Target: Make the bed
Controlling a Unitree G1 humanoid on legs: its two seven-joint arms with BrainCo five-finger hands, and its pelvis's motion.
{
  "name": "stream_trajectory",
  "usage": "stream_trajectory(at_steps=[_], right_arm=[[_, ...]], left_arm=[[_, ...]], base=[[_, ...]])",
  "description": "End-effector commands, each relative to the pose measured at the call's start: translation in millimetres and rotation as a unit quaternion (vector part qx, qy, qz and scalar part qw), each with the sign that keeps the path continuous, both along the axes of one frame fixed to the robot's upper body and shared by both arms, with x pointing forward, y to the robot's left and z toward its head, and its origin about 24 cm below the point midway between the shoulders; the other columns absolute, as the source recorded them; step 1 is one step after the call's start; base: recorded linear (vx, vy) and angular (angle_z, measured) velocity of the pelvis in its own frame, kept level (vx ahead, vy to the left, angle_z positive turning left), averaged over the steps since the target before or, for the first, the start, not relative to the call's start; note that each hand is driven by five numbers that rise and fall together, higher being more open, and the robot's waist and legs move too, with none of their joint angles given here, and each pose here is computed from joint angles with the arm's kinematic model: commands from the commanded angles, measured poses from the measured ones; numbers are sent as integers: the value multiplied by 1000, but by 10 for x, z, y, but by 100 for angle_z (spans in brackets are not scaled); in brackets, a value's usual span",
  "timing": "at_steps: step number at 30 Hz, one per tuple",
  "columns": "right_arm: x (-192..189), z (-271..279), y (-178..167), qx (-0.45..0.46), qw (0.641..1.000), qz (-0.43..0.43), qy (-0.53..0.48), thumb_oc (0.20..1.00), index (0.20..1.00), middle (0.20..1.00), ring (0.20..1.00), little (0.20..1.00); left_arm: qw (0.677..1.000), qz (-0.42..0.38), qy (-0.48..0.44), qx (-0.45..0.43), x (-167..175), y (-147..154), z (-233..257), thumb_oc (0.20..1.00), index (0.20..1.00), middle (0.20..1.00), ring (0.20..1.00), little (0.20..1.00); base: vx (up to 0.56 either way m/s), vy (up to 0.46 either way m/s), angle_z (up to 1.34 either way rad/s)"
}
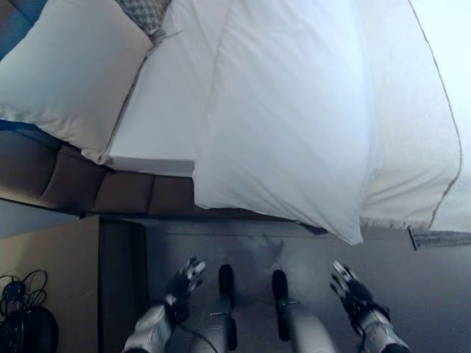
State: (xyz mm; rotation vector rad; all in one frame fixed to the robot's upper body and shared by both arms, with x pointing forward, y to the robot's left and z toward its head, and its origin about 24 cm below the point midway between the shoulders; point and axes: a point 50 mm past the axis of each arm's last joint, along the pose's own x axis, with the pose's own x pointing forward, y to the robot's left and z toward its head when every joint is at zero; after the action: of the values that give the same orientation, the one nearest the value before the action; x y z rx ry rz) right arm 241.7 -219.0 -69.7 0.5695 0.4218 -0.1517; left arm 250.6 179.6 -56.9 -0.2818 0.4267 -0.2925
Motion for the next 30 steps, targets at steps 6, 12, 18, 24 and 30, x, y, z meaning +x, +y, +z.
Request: stream_trajectory(at_steps=[6,12,18,24,30], right_arm=[[553,568,264,-36,975,188,-116,1000,1000,1000,1000,1000],[989,1034,585,-47,949,264,-164,1000,1000,1000,1000,1000],[1419,1781,788,-120,913,311,-235,1000,1000,1000,1000,1000],[1710,2557,969,-203,894,253,-309,1000,1000,1000,1000,1000],[1846,3090,985,-241,895,158,-341,1000,1000,1000,1000,1000]], left_arm=[[968,-219,-109,61,524,-367,605,1000,1000,1000,1000,1000],[935,-278,-186,116,962,-611,1183,1000,1000,1000,1000,1000],[918,-193,-292,189,1368,-621,1861,1000,1000,1000,1000,1000],[872,-74,-390,286,1574,-540,2495,1000,1000,1000,1000,1000],[845,45,-437,304,1675,-444,3001,1000,1000,1000,1000,1000]], base=[[-61,11,-6],[-100,-7,-6],[-93,-14,-3],[-49,-24,1],[-8,-11,0]])
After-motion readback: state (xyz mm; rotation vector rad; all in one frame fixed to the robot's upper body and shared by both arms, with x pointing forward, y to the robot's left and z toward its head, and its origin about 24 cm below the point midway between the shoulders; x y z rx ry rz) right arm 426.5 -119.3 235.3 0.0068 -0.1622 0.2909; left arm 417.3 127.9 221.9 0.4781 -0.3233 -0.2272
